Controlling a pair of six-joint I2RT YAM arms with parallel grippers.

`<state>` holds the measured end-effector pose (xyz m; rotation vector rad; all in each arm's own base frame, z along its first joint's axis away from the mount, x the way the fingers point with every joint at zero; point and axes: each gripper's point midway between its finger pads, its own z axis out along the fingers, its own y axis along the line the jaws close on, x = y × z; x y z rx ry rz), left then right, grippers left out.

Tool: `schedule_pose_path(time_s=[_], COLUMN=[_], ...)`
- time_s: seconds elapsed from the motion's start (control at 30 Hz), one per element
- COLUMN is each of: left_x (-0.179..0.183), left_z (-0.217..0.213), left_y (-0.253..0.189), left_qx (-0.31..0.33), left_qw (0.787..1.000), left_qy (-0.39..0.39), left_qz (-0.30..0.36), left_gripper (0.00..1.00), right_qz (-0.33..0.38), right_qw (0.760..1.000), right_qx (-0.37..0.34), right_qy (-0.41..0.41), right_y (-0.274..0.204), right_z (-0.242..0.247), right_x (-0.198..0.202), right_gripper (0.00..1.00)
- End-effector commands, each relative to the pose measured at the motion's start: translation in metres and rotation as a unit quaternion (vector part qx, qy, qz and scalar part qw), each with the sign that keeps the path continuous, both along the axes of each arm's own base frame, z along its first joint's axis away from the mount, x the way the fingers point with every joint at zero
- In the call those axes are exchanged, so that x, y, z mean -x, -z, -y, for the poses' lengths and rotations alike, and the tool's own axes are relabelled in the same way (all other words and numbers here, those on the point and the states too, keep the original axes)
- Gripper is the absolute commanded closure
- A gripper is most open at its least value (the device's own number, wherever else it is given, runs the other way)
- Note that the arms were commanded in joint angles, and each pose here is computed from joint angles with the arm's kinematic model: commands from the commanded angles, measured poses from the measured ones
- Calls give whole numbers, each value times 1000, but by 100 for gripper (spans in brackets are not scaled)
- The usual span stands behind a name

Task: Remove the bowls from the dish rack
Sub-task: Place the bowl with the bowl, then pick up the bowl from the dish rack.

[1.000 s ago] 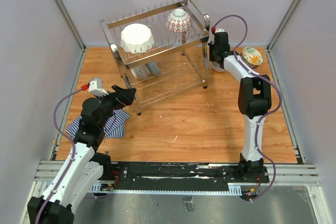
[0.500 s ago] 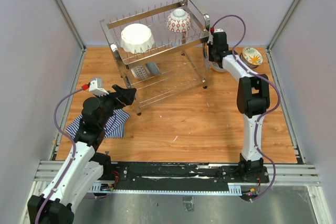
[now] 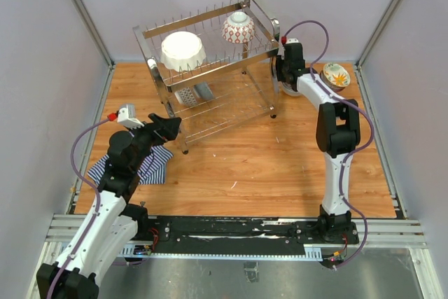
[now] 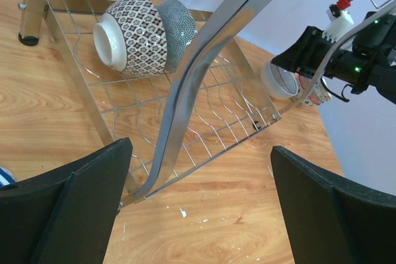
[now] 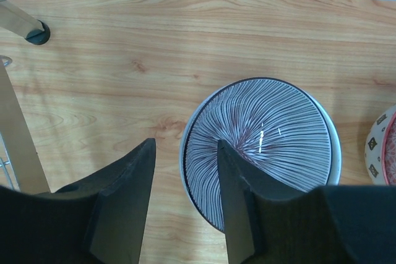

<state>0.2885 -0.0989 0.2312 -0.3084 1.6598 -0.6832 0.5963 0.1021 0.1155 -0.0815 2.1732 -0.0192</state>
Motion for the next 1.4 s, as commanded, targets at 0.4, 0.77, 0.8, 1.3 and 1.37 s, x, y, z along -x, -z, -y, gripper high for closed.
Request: schedule_pose_path(time_s=[0.4, 0.77, 0.8, 1.3, 1.37], left_x=[-7, -12, -12, -8, -8], left_z=[4, 6, 6, 9, 9], left_y=[-18, -21, -18, -19, -21], left_qx=[20, 23, 22, 27, 28], left_qw=[1000, 1000, 1000, 999, 999], left_qy=[0, 1, 1, 12, 11], left_qz=[5, 10, 6, 13, 17], left_gripper=[0, 0, 0, 0, 0], right_qz=[127, 218, 220, 164, 155], right_qw=[985, 938, 934, 879, 874], right_qx=[-109, -238, -241, -352, -361], right_qy=[30, -128, -146, -276, -285], right_y=[-124, -147, -147, -118, -112], right_z=[18, -63, -76, -218, -232], right_x=[71, 181, 188, 203, 199], right_gripper=[50, 51, 51, 54, 54])
